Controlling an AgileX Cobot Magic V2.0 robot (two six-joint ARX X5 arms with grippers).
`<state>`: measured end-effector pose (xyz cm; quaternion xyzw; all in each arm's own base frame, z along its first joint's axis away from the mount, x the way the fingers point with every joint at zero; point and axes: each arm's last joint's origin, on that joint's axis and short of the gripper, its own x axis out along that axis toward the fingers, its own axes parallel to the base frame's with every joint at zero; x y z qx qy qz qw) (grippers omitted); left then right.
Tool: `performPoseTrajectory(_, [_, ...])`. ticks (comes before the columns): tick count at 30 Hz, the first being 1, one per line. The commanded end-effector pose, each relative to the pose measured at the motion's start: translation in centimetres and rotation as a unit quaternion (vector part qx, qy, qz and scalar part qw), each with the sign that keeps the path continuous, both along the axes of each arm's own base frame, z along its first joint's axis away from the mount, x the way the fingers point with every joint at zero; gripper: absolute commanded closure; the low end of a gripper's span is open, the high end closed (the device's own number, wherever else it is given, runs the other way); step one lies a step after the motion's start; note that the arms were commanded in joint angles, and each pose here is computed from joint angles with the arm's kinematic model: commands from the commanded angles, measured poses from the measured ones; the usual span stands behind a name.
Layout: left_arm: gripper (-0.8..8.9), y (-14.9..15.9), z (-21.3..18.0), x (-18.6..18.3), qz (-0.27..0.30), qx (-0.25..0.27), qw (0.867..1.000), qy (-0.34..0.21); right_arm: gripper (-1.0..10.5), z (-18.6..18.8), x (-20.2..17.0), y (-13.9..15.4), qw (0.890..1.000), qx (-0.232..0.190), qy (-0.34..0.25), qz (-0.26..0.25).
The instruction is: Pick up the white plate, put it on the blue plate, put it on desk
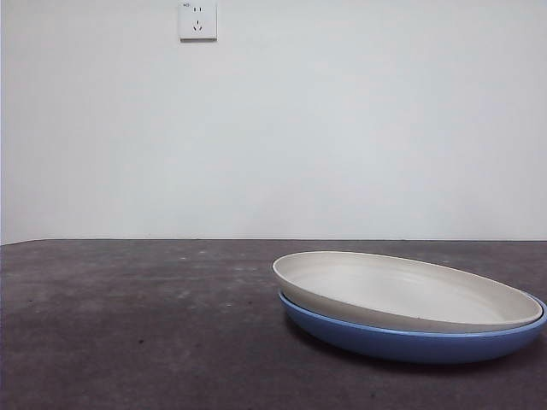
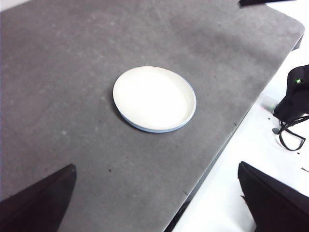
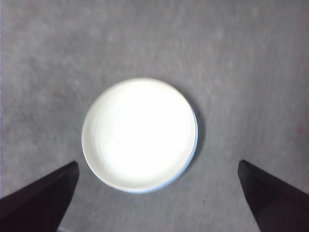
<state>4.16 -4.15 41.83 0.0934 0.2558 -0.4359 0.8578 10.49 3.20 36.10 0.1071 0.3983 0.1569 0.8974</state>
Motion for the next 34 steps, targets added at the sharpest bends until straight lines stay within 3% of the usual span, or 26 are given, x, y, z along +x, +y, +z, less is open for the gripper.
performPoseTrajectory(1, [2.41, 0.4, 0.5, -0.6, -0.004, -0.012, 1.0, -0.023, 3.6, -0.1, 1.5, 0.4, 0.999, 0.005, 0.032, -0.011])
performPoseTrajectory(8, [2.41, 1.2, 0.6, -1.6, -0.004, -0.025, 0.999, -0.04, 4.2, -3.2, 7.0, 1.8, 0.99, -0.025, 0.139, 0.006])
performPoseTrajectory(12, [2.41, 1.4, 0.6, -1.9, -0.007, -0.028, 0.999, -0.044, 4.2, -6.1, 10.4, 2.8, 0.977, -0.034, 0.207, 0.04])
performPoseTrajectory(19, [2.41, 1.6, 0.6, -2.1, -0.007, -0.029, 0.999, -0.045, 4.2, -11.3, 15.0, 3.1, 0.953, -0.057, 0.292, 0.054])
performPoseTrajectory(24, [2.41, 1.6, 0.5, -2.1, -0.007, -0.029, 0.999, -0.045, 4.2, -14.6, 17.5, 2.9, 0.945, -0.056, 0.318, 0.054])
performPoseTrajectory(28, [2.41, 1.6, 0.5, -2.1, -0.007, -0.028, 0.999, -0.044, 4.2, -16.4, 18.7, 3.0, 0.941, -0.018, 0.332, 0.072])
performPoseTrajectory(34, [2.41, 1.6, 0.5, -2.1, -0.007, -0.028, 0.999, -0.044, 4.4, -18.6, 19.7, 3.2, 0.934, -0.016, 0.35, 0.072])
